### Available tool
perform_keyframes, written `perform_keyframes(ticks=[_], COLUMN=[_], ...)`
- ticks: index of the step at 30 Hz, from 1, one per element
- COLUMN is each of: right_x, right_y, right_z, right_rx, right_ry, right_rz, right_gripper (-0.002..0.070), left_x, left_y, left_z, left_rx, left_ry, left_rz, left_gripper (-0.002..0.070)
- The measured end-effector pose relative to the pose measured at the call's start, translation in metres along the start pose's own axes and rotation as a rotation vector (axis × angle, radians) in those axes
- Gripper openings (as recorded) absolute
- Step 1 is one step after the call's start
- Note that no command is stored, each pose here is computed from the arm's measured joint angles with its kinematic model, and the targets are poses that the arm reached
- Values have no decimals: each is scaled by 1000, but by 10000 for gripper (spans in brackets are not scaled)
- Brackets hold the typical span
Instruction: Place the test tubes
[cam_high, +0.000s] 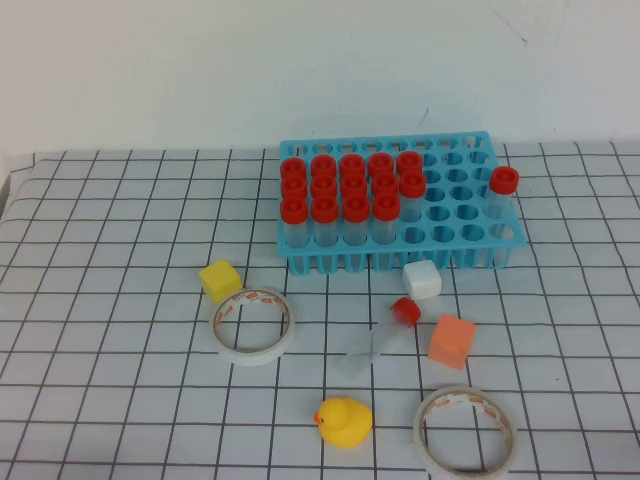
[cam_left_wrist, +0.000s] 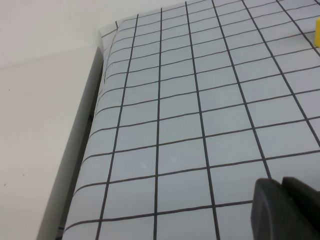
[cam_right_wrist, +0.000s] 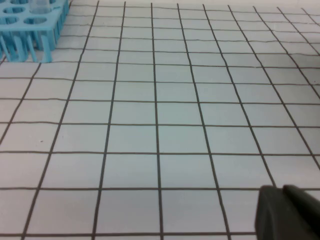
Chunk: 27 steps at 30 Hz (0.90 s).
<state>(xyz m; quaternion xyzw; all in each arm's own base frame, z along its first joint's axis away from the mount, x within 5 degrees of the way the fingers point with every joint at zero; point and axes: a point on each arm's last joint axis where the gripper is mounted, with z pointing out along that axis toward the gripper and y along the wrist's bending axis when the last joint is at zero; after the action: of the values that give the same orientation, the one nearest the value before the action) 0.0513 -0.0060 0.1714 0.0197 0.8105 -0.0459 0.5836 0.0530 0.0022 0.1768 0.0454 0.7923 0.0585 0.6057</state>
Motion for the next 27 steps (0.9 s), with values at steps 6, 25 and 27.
perform_keyframes(ticks=[6, 25, 27], right_x=[0, 0, 0], right_y=[0, -1, -1], right_z=[0, 0, 0], right_rx=[0, 15, 12], right_ry=[0, 0, 0], right_rz=[0, -34, -28], right_gripper=[-1, -1, -1], left_x=[0, 0, 0], left_y=[0, 0, 0], left_z=[0, 0, 0], left_rx=[-2, -1, -1], left_ry=[2, 4, 4], left_rz=[5, 6, 6], left_gripper=[-1, -1, -1])
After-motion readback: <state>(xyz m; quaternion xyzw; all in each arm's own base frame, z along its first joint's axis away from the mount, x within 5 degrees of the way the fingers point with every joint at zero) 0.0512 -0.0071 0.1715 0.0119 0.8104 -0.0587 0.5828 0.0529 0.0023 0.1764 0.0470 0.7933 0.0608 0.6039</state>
